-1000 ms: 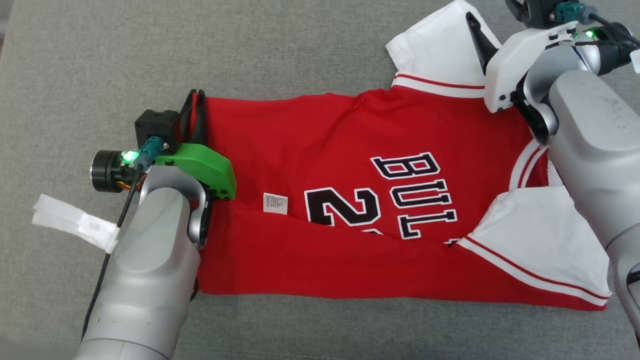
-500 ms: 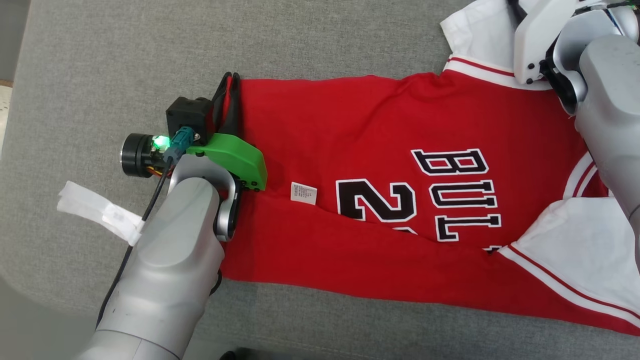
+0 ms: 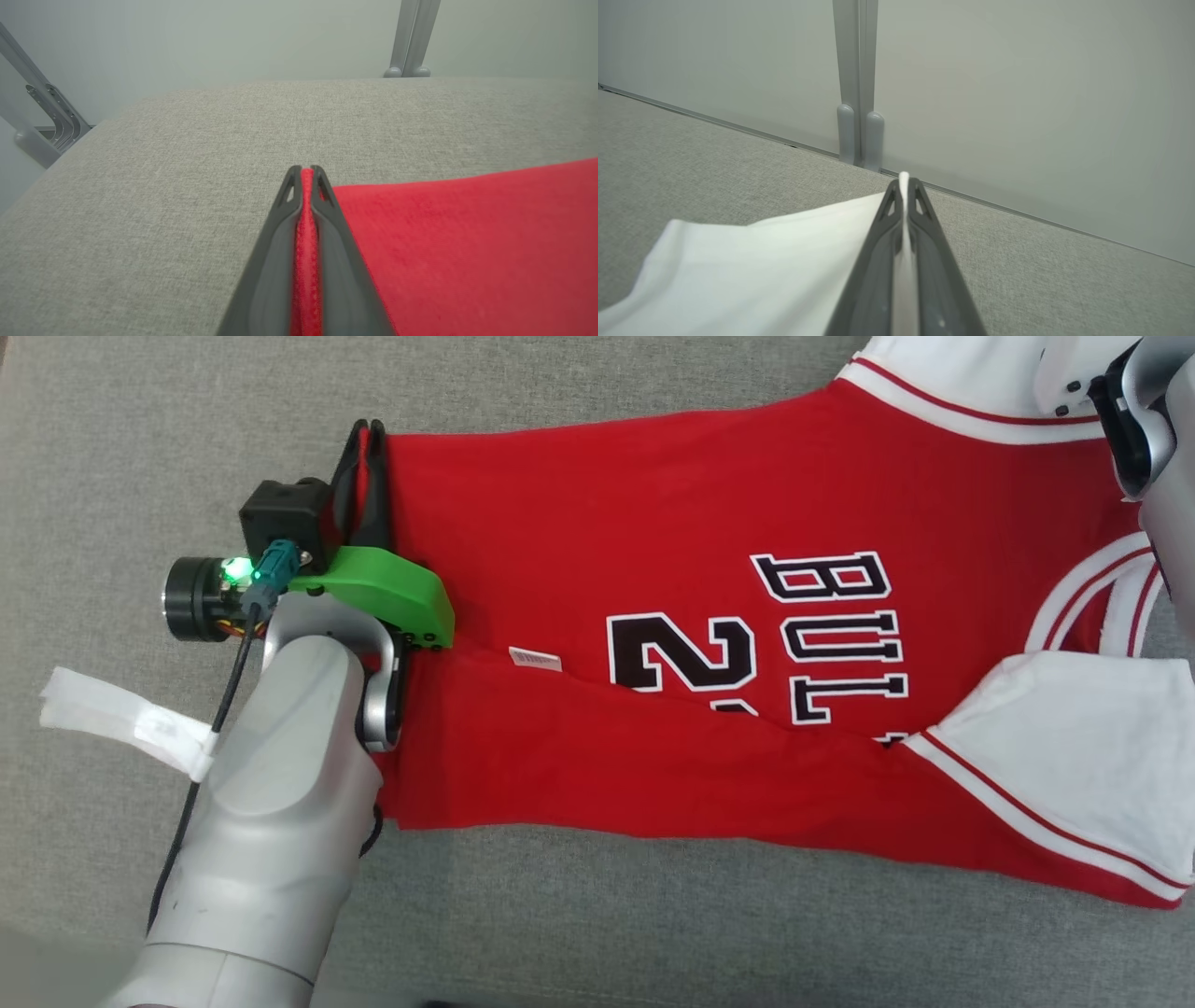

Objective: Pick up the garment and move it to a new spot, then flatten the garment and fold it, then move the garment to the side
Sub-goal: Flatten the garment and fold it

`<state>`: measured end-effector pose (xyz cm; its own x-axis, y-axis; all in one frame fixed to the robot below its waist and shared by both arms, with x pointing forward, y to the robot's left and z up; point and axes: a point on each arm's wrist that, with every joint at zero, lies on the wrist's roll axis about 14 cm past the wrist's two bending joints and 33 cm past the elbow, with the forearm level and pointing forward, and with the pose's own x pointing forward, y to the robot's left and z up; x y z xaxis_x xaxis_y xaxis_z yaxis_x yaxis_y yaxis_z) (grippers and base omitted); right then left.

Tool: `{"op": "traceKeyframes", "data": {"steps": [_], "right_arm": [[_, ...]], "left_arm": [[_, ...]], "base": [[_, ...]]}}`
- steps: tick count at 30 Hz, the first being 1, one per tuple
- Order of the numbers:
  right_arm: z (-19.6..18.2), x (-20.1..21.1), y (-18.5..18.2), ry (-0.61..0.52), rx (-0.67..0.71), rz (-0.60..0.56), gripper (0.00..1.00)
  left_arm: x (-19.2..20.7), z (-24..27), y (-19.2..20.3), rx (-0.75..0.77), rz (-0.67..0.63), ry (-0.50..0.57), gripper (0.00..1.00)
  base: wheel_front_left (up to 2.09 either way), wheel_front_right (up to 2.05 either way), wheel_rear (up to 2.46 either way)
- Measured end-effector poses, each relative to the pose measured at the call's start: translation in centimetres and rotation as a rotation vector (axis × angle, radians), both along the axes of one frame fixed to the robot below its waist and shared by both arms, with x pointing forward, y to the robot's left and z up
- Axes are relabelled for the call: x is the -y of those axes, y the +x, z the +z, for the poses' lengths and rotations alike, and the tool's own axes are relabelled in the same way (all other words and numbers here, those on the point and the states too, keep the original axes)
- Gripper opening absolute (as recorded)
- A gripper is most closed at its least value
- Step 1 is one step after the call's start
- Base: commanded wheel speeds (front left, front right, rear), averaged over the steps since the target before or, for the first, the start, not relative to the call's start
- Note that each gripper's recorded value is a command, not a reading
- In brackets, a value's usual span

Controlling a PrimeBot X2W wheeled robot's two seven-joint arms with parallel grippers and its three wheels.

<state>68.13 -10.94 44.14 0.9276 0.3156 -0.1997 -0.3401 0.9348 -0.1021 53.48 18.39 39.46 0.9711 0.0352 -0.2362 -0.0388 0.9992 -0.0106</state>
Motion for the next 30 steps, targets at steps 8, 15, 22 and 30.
{"op": "traceKeyframes", "data": {"steps": [8,15,22,30], "right_arm": [[4.6,1.3,-1.3,0.079,0.123,-0.025,0.0],[4.6,1.7,-6.1,0.172,0.122,-0.036,0.0],[3.2,3.0,-12.6,0.265,0.065,-0.08,0.0],[2.9,5.4,-18.1,0.335,0.037,-0.169,0.0]], "left_arm": [[-0.5,1.6,1.1,0.044,-0.015,0.031,0.0],[0.1,2.0,-0.7,0.041,-0.042,0.03,0.0],[0.1,1.9,-3.8,0.021,-0.041,0.022,0.0],[0.5,0.9,-7.6,-0.029,-0.047,0.009,0.0]], "base": [[0.0,0.0,0.0],[0.0,0.0,0.0],[0.0,0.0,0.0],[0.0,0.0,0.0]]}}
